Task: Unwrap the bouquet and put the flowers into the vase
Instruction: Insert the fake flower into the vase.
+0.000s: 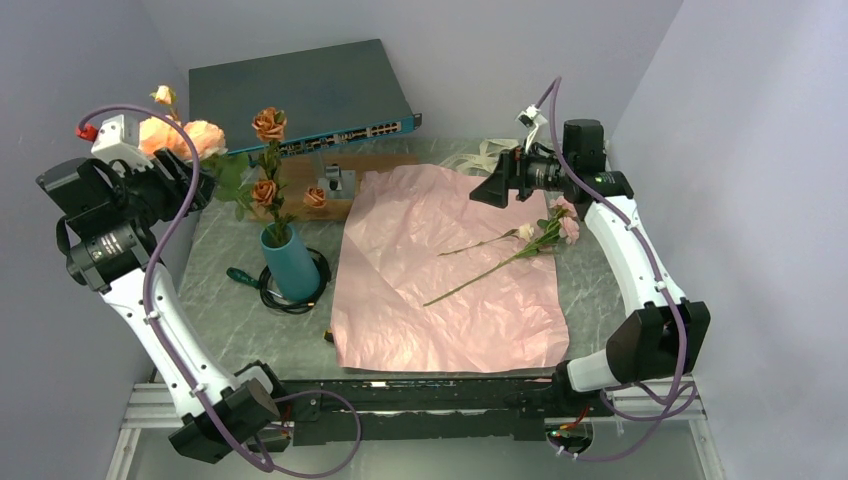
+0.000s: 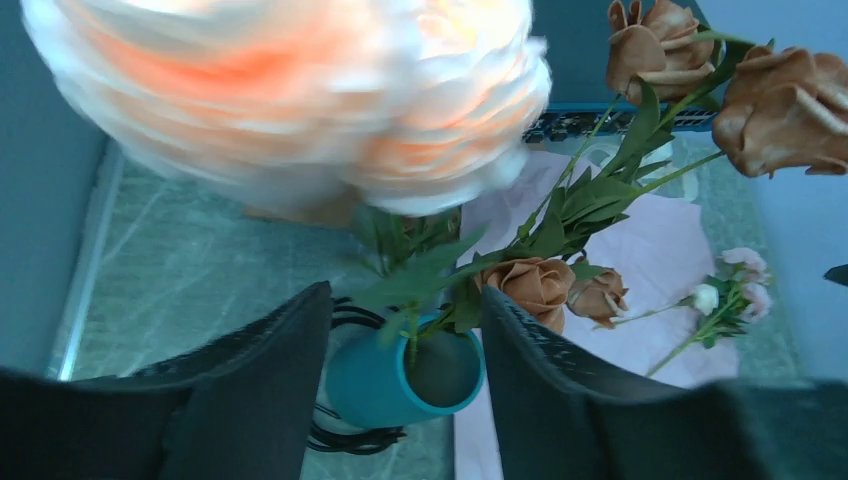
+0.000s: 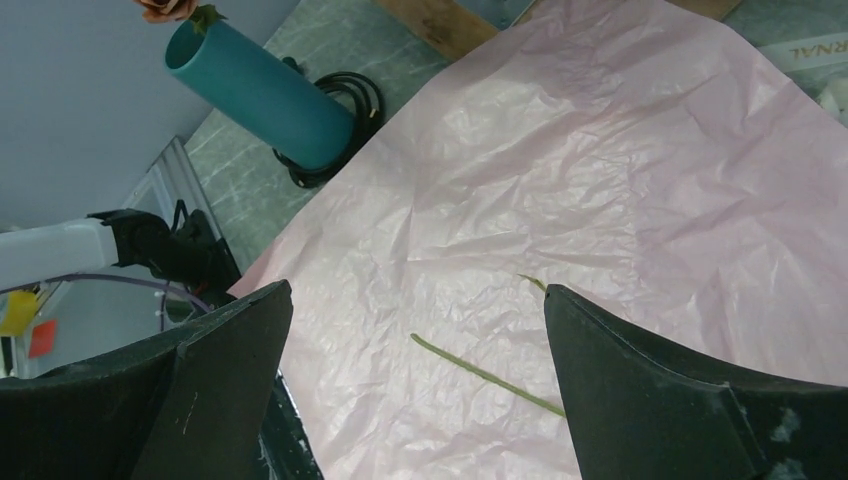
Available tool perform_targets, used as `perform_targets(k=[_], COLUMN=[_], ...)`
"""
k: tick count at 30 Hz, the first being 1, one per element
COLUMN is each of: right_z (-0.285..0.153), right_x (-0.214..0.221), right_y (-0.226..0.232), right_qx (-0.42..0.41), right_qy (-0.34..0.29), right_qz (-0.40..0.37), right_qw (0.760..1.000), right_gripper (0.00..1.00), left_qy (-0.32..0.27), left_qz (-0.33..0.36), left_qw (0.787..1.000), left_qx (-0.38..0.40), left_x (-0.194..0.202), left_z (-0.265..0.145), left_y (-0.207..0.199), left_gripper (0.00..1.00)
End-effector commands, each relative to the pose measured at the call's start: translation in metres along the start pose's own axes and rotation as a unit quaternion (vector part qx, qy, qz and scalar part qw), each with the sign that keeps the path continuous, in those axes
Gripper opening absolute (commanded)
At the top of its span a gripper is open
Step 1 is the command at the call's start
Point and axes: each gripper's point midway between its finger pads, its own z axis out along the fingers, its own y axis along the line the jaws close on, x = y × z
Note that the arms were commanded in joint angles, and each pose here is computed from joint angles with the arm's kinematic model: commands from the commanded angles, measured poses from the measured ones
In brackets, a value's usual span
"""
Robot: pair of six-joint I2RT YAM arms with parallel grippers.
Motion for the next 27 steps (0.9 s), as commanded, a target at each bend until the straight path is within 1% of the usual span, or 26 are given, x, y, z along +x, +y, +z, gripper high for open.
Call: perform_targets(k=[1,3,6,8,10,14,15,18,20,23,25,27], right_z=[-0.002,0.0,-0.001,-0.003,-0.005,-0.009,-0.01,-0.016,-0.025,-0.046,-0.066,-0.08], right_x=[-0.009,-0.007,-0.004,-0.001,0.004,0.018,0.022,0.037,0.05,0.073,0.088,0.103], right_y=[-0.001,-0.007,-0.017,-0.024,-0.03,-0.042,-0.045,-0.065,-0.081,-0.107,-0.129,-0.146], right_qx=[0.006,0.013,0.029,0.042,0.054,0.084,0.094,0.154,0.198,0.23,0.256,0.284], right_qy=[-0.002,0.009,0.012,0.013,0.02,0.035,0.04,0.053,0.065,0.069,0.062,0.066], right_qz=[-0.023,-0.008,0.015,0.025,0.032,0.057,0.066,0.111,0.145,0.225,0.286,0.327], right_qw=[1.0,1.0,0.999,0.999,0.998,0.994,0.993,0.98,0.967,0.944,0.922,0.899], right_gripper=[1.0,1.0,1.0,1.0,1.0,0.99,0.99,0.97,0.94,0.87,0.84,0.79], left_qy=[0.01,0.017,0.027,0.032,0.037,0.058,0.063,0.069,0.071,0.071,0.069,0.068], left_qz=[0.012,0.006,0.0,-0.002,-0.001,0.012,0.025,0.034,0.043,0.073,0.1,0.12], left_qw=[1.0,1.0,1.0,0.999,0.999,0.996,0.995,0.991,0.988,0.984,0.982,0.978], left_qx=[0.01,0.004,0.009,0.019,0.03,0.066,0.076,0.109,0.13,0.145,0.145,0.155], left_x=[-0.006,-0.005,0.0,0.005,0.009,0.021,0.024,0.03,0.032,0.035,0.035,0.035], left_z=[-0.01,-0.014,-0.023,-0.03,-0.037,-0.047,-0.048,-0.052,-0.053,-0.053,-0.051,-0.051], left_y=[-0.011,-0.013,-0.023,-0.032,-0.04,-0.056,-0.059,-0.07,-0.075,-0.075,-0.072,-0.072], left_gripper=[0.67,0.76,0.91,0.97,0.99,1.0,0.99,0.99,0.99,0.99,0.99,1.0])
